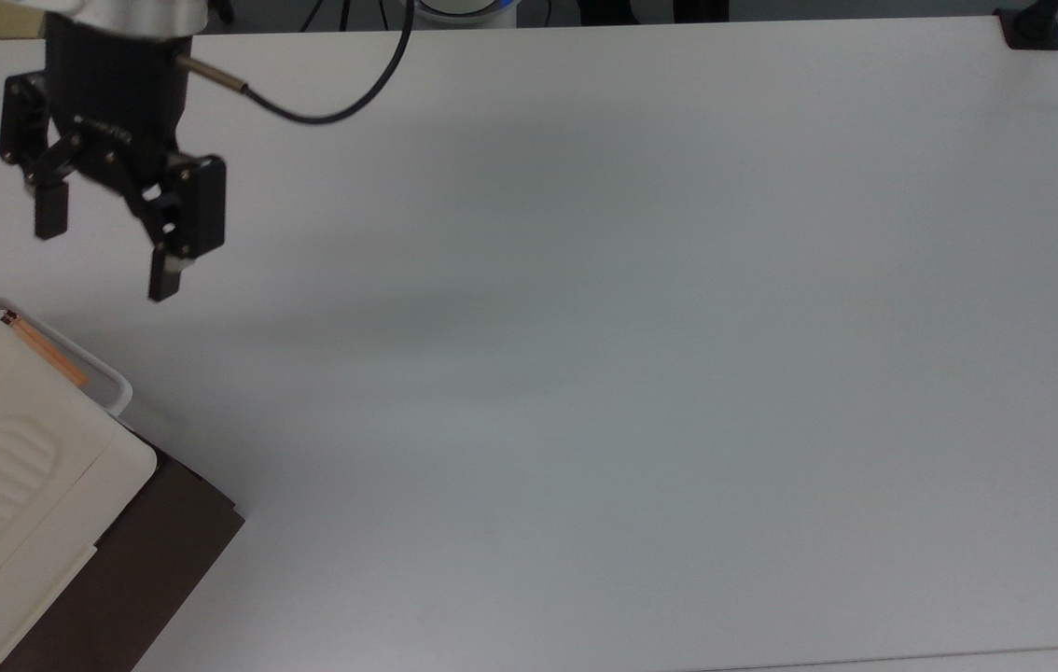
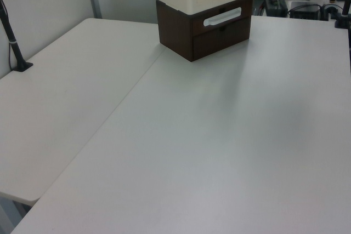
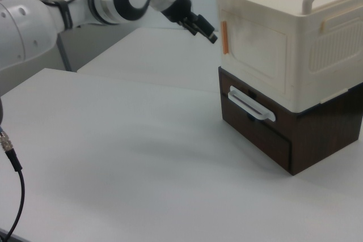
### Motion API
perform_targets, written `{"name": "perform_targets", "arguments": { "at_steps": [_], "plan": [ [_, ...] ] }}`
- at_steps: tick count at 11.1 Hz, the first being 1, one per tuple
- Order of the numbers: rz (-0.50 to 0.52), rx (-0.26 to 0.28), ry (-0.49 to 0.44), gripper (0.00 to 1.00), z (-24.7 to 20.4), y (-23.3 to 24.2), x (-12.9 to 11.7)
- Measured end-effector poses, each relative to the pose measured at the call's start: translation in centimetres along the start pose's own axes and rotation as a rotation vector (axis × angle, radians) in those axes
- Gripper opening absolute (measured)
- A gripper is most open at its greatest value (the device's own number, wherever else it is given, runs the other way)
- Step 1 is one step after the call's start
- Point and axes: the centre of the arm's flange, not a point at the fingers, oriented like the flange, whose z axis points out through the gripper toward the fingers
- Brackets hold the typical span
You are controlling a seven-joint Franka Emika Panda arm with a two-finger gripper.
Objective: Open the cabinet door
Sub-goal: 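Move the gripper to the orange handle strip on the cream cabinet door, then pull the door edge outward, swinging the door open on its hinge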
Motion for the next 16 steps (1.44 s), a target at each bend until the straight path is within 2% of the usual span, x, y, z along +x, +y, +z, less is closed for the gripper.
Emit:
{"name": "perform_targets", "arguments": {
  "at_steps": [4, 5, 6, 8, 10, 11, 12, 14, 16],
  "plan": [
    [0.043, 0.021, 0.114, 0.94, 2.6, -0.5, 0.6],
    [0.056, 0.023, 0.133, 0.85, 3.1, -0.3, 0.7],
    [0.062, 0.020, 0.141, 0.70, 3.5, -0.1, 0.7],
    [0.061, 0.020, 0.169, 0.64, 3.8, 0.3, 1.0],
    [0.053, 0.004, 0.174, 0.32, 3.9, 0.7, 1.1],
    [0.044, -0.002, 0.176, 0.30, 4.0, 0.6, 1.0],
    [0.033, -0.009, 0.177, 0.22, 4.0, 0.5, 1.0],
    [0.006, -0.024, 0.178, 0.14, 4.3, 0.0, 0.7],
    [0.005, -0.025, 0.178, 0.14, 4.3, 0.0, 0.6]
  ]
}}
